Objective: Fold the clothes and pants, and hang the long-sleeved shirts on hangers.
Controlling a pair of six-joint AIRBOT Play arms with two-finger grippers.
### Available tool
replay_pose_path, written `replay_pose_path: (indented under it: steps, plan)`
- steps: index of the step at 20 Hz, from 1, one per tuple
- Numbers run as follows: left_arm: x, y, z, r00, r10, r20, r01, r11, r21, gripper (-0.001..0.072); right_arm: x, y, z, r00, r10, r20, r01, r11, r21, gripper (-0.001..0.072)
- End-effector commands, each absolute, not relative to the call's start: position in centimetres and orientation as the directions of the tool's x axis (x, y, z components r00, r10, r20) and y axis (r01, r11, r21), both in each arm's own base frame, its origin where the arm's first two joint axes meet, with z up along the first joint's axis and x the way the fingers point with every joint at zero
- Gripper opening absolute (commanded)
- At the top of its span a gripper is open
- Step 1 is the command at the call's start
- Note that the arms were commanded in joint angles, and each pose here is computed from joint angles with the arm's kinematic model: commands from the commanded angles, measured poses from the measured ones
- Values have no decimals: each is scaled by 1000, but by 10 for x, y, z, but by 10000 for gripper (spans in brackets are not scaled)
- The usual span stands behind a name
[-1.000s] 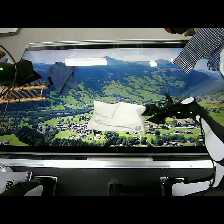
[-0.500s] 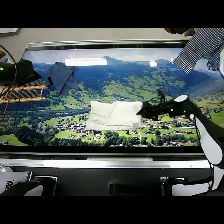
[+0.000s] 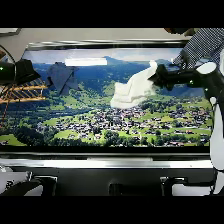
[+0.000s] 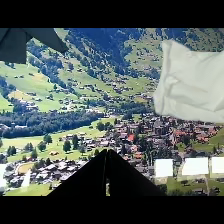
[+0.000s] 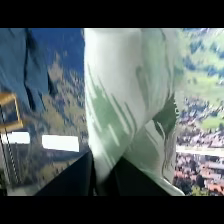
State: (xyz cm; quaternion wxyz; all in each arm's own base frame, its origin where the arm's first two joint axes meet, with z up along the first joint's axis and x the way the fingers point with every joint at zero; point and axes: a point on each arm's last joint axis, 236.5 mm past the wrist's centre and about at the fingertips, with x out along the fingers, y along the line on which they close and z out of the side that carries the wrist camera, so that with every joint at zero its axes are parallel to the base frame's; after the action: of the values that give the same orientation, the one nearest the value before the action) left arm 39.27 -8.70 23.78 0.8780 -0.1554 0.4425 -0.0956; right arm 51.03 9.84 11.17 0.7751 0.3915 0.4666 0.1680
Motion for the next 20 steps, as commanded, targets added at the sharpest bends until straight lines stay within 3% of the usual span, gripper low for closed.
replay_pose_path:
  steps: [1,5,10,14,20]
  plan:
    - [395,-86,235,588,-303,-750,27,934,-356,20,537,43,146,647,524,-554,192,591,783,31]
    - [398,-86,231,581,-302,-756,23,935,-355,20,556,-42,166,780,375,-502,247,553,796,31]
    - [409,-87,232,606,-301,-736,24,932,-362,20,545,-148,148,821,183,-541,363,564,742,31]
    - [413,-86,230,607,-301,-736,21,932,-363,20,494,-214,114,723,88,-685,518,587,623,29]
    - [413,-86,230,607,-300,-736,21,931,-363,20,378,-271,49,519,4,-855,754,470,459,30]
